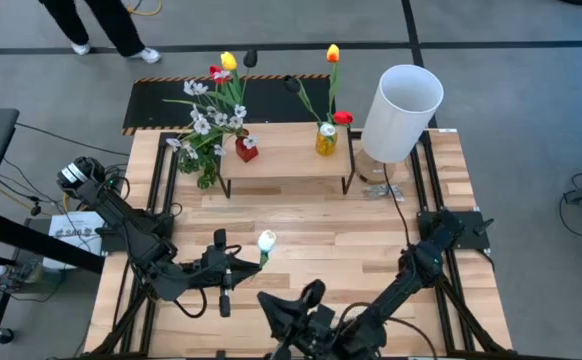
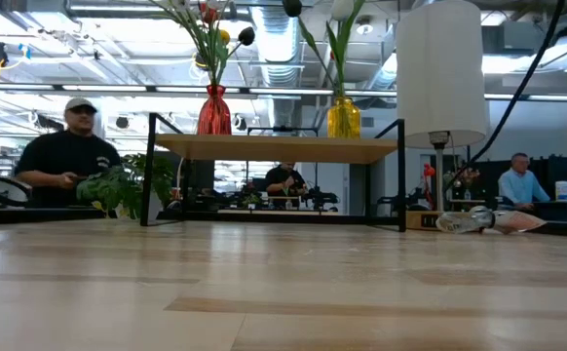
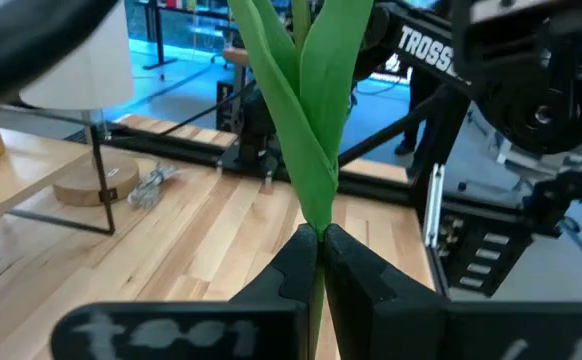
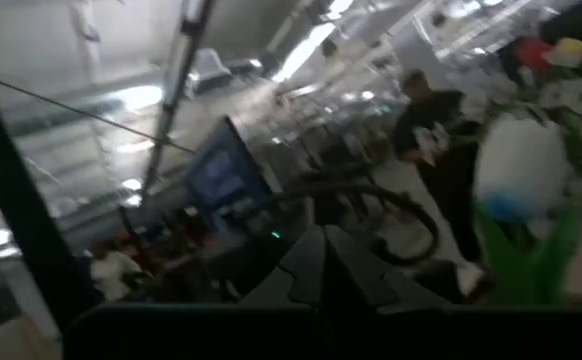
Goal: Pick and place flowers into a vace then onto a shelf
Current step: Put the white flower into the yellow vase on the shelf
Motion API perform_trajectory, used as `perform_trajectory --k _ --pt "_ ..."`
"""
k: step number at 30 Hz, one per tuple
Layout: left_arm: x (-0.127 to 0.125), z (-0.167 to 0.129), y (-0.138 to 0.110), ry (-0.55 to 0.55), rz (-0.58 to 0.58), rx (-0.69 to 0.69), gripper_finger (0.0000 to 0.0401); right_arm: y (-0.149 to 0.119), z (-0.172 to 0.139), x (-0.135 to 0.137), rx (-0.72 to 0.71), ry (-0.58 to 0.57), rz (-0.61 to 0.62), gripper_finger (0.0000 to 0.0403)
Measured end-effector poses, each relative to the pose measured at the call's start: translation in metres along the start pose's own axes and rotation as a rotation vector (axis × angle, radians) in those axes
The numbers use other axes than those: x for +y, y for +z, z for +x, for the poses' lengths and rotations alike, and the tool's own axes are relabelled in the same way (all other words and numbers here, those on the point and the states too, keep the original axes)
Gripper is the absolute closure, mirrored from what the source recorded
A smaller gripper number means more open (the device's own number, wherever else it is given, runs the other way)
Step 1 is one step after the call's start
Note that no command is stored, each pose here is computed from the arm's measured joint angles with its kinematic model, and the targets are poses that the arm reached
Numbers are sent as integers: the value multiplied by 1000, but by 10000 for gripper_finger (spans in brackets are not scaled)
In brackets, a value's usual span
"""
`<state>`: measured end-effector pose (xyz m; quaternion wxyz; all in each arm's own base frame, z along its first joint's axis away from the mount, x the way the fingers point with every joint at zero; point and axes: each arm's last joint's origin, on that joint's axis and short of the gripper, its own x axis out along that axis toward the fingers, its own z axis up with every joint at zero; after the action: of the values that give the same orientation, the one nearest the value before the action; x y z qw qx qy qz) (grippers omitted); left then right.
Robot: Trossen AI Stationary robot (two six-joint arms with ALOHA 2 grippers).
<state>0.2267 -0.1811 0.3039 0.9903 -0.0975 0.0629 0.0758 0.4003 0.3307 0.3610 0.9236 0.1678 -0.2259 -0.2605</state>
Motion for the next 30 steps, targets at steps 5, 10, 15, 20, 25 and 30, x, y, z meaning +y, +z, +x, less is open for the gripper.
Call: perform_trajectory --k 5,10,15,20,25,30 --pt "-1 0 3 -7 -5 -21 399 4 0 -3 122 -177 -30 403" --pt "0 0 3 8 -7 -27 399 1 0 -7 227 -312 -143 403" --pt "2 2 4 53 -30 -41 399 -9 13 -9 226 -334 -208 403" --pt "7 5 6 107 -55 -60 399 -14 29 -15 215 -365 -220 403" --pt "9 7 6 126 -63 -66 399 -16 39 -20 207 -383 -223 403" --pt "9 7 6 135 -63 -69 399 -16 44 -23 201 -395 -218 403"
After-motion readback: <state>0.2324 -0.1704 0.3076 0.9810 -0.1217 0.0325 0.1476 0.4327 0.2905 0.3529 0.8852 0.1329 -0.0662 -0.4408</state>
